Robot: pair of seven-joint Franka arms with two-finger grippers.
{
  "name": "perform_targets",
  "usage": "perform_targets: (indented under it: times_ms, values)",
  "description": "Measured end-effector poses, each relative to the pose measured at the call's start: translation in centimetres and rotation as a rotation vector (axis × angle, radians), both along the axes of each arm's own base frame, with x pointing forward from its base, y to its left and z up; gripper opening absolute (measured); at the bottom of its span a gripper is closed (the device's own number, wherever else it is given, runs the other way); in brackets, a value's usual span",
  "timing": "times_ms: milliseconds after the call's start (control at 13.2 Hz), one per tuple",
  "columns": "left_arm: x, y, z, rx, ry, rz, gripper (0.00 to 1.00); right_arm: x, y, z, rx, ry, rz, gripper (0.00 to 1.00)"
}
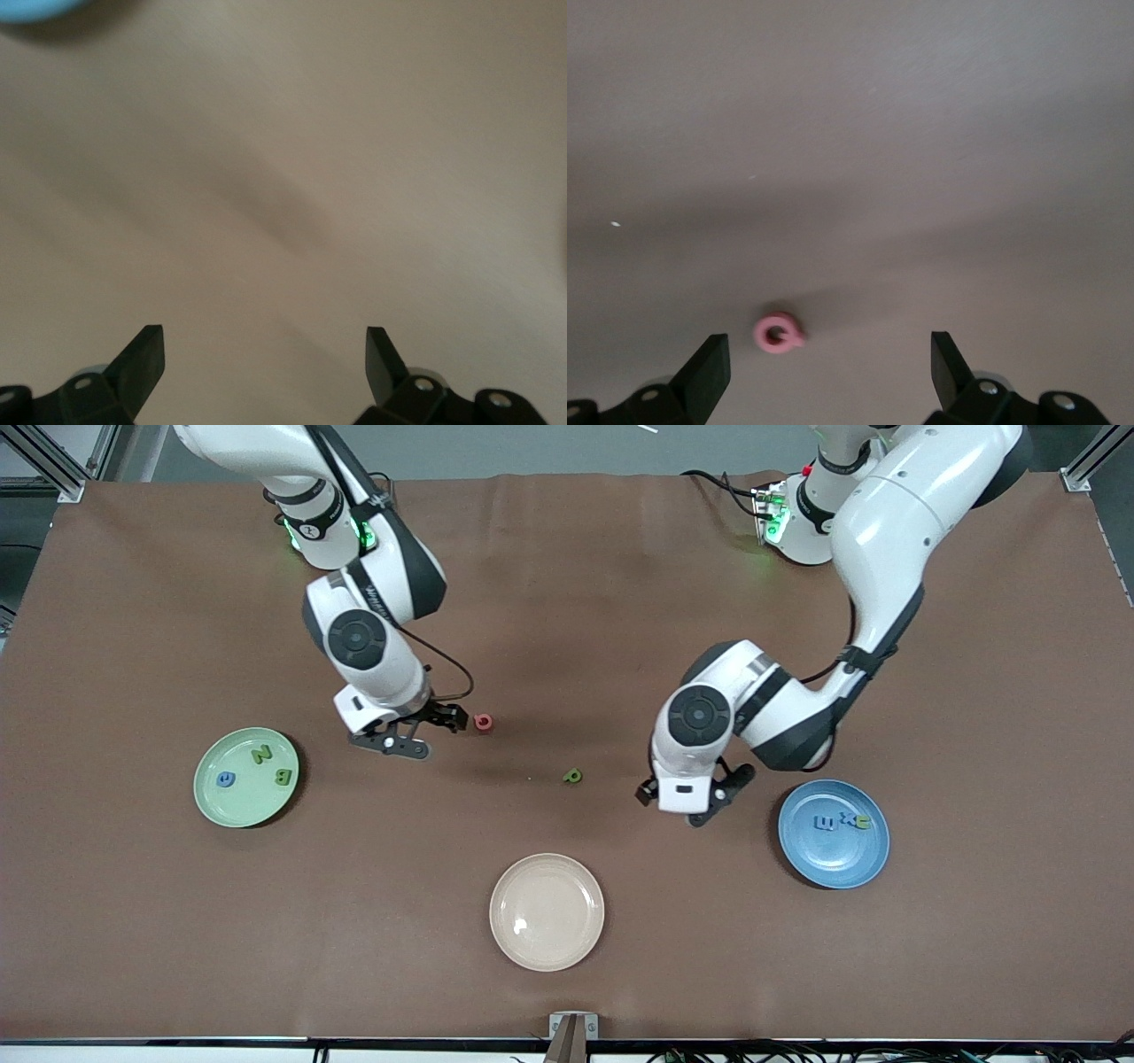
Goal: Sort upper and lower case letters into plates
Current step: 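Grasp the green a with the left gripper while the right gripper grasps pink G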
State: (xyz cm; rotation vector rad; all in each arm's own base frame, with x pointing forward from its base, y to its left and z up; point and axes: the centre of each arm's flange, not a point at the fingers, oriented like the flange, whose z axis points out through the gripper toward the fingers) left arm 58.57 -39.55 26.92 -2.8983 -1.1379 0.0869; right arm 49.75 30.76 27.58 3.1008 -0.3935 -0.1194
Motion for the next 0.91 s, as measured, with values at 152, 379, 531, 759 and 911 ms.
perform_targets:
  times_ms: [152,379,531,759,911]
  values:
    - [-0.8,-2.8,-1.9,-0.041,-0.009,0.060,1.00,-1.5,2.0,-3.1,0.010,-0.020,-0.031,1.00]
    - [-2.5,-6.3,-5.3,-0.009,-0.028,0.167,0.92,-3.1,3.0,-6.9,0.016,-0.031,-0.054,1.00]
    - [-3.9,-8.7,-7.5,0.030,-0.070,0.258,0.85,-3.6,3.4,-7.8,0.010,-0.024,-0.063,1.00]
    - [-4.5,-11.5,-8.4,0.024,-0.099,0.338,0.79,-3.7,3.5,-8.0,0.007,-0.022,-0.079,0.99]
    - [-4.2,-11.9,-8.2,0.009,-0.093,0.355,0.78,-3.9,3.5,-8.5,0.002,-0.015,-0.082,0.98]
